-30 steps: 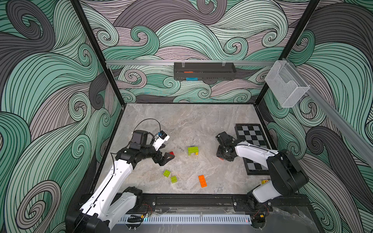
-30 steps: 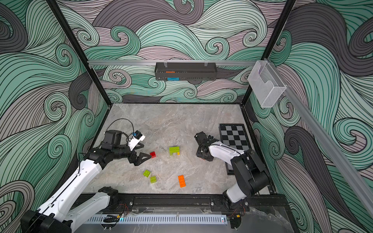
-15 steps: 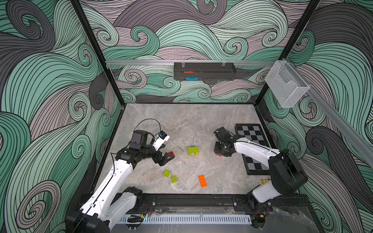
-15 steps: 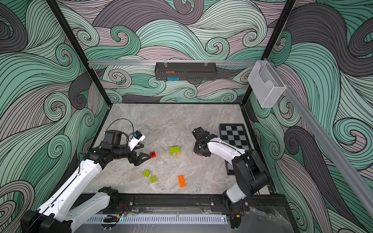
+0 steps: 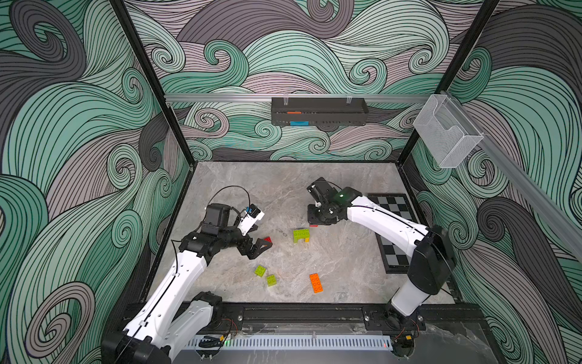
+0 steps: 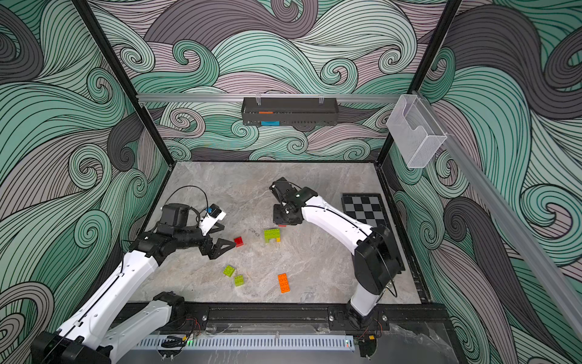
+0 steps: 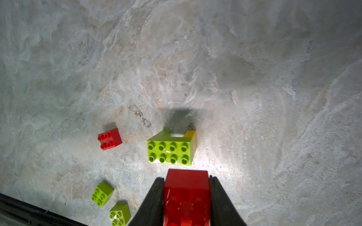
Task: Assemble a giraffe with lego
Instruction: Assemble the lego brick with the lego brick.
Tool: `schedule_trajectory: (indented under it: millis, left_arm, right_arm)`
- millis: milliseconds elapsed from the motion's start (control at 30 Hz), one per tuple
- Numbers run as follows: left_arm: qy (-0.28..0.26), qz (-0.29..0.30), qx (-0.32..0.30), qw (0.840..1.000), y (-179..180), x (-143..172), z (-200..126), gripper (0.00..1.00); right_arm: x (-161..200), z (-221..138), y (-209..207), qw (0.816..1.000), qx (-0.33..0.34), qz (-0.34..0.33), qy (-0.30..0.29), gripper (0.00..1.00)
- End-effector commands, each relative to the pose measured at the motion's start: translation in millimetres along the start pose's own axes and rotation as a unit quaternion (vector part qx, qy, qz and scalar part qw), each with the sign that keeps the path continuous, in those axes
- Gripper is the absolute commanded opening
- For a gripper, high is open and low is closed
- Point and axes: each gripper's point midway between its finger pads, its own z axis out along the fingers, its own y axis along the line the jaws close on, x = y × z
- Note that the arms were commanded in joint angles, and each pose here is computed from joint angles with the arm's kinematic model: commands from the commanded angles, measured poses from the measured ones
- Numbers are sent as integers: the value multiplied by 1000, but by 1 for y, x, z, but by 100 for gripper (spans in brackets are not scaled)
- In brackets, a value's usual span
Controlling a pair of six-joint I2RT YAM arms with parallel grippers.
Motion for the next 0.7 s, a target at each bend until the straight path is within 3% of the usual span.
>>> schedule_trajectory:
  millis: [0, 233, 667]
  left_arm:
    - [-14, 16, -4, 1000, -1, -10, -7, 99]
    - [-15, 18, -1, 1000, -3, -9, -8, 99]
    - [-14, 23, 9, 1000, -8, -7, -6, 99]
  right_arm:
    - [13, 7, 13, 999, 4, -27, 46, 11]
    - [14, 19, 35, 995, 32, -66, 70, 10]
    - [17, 48, 39, 991, 64, -73, 90, 8]
